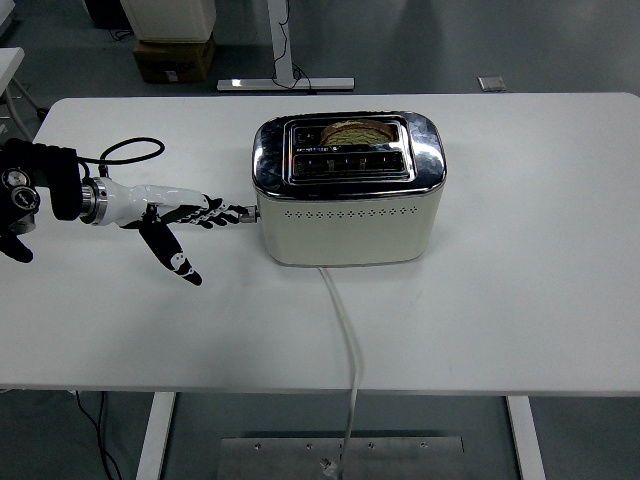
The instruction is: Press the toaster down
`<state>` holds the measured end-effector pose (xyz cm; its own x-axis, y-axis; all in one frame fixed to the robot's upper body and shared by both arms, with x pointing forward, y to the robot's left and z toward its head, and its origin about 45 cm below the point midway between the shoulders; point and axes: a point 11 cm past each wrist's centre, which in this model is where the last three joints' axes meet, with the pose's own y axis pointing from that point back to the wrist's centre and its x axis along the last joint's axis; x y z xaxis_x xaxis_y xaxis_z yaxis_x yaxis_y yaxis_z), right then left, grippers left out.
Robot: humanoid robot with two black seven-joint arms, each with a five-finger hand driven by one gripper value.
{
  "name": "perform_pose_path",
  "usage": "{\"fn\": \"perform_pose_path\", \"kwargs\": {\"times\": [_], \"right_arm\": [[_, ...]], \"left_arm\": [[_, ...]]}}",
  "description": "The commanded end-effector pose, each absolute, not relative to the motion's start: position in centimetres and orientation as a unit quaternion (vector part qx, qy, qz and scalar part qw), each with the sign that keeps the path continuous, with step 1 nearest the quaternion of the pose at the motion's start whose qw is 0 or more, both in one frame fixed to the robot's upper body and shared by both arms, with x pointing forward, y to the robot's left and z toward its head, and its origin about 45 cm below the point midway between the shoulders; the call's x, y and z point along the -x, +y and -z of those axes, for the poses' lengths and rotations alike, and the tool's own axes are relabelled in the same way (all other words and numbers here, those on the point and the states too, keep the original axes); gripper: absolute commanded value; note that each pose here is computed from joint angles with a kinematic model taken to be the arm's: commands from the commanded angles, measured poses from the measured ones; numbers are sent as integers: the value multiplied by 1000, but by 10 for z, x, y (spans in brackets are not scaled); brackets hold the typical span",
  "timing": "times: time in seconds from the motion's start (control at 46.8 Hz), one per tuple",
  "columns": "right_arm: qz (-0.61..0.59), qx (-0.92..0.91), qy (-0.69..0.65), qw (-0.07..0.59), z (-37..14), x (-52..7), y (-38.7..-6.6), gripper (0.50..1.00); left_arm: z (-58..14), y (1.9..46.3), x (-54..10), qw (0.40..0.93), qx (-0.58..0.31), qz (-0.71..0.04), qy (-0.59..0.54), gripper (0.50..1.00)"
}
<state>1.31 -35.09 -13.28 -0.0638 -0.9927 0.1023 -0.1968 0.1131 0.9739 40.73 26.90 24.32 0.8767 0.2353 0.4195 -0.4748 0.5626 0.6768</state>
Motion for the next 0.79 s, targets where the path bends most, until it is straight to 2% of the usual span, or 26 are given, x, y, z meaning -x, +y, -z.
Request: {"fn": "perform_pose_path", "kwargs": {"times": [0.0, 0.769], "right_arm": [[432, -506, -587, 460, 133, -13, -351, 1000], [433, -505, -587, 461, 133, -11, -351, 1000]], "left_arm": [[-241, 268, -408, 873, -421, -204, -140, 1000], [-222, 284, -401, 870, -431, -212, -114, 1000]]}}
